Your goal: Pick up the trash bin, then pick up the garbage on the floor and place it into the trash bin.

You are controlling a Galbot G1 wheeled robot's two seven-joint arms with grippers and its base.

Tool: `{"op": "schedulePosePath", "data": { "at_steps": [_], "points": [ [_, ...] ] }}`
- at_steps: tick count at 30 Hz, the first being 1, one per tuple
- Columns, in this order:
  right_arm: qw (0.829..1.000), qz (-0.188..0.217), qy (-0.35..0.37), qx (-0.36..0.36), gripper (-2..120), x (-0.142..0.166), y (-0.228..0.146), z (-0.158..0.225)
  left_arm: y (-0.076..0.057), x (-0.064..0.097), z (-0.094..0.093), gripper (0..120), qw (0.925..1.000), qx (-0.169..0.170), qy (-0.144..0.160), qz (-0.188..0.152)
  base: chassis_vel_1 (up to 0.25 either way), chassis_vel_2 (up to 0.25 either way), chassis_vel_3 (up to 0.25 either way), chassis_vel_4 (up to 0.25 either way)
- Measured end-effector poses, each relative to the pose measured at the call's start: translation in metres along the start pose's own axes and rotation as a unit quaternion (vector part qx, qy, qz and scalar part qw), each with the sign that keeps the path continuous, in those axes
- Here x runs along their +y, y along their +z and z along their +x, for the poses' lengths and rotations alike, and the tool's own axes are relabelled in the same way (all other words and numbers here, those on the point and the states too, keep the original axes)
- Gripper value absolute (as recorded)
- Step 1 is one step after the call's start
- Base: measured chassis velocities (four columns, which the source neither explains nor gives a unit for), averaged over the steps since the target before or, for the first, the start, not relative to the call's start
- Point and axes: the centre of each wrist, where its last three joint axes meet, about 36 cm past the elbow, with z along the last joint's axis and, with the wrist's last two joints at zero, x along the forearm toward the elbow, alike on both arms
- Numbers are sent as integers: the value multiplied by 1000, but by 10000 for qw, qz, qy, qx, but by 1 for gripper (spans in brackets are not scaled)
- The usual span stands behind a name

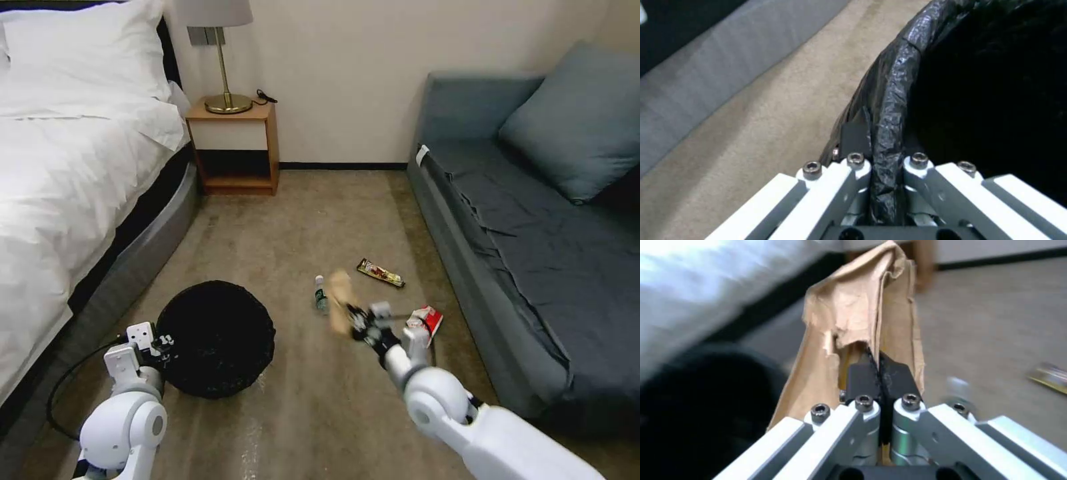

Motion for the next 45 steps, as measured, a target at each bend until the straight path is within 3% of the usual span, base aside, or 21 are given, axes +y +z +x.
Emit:
{"op": "schedulePosePath", "data": {
  "at_steps": [4,13,18,22,26,35,39,45],
  "points": [
    [9982,42,-569,163,0,49,0,-22,2,-5,3,3,10000,23,69,32,0,0,0,0],
    [9927,498,-866,680,0,95,51,-60,1,-8,9,3,9999,12,118,71,0,0,0,0],
    [9914,535,-922,763,0,111,62,-65,1,-8,10,3,9999,3,119,79,0,0,0,0],
    [9909,587,-921,790,13,115,65,-65,0,-7,10,3,9999,-5,109,71,0,0,0,0],
    [9914,622,-845,783,33,108,64,-61,0,-7,9,3,9999,-8,122,69,0,0,0,0],
    [9957,555,-590,456,60,93,48,-59,-1,-7,7,3,9999,-10,122,52,0,0,0,0],
    [9878,1052,323,-1104,80,18,7,-51,1,-3,5,3,9999,12,89,45,0,0,0,0],
    [9646,1525,999,-1907,97,-26,-13,-4,3,-3,3,3,9999,18,89,57,0,0,0,0]
  ]
}}
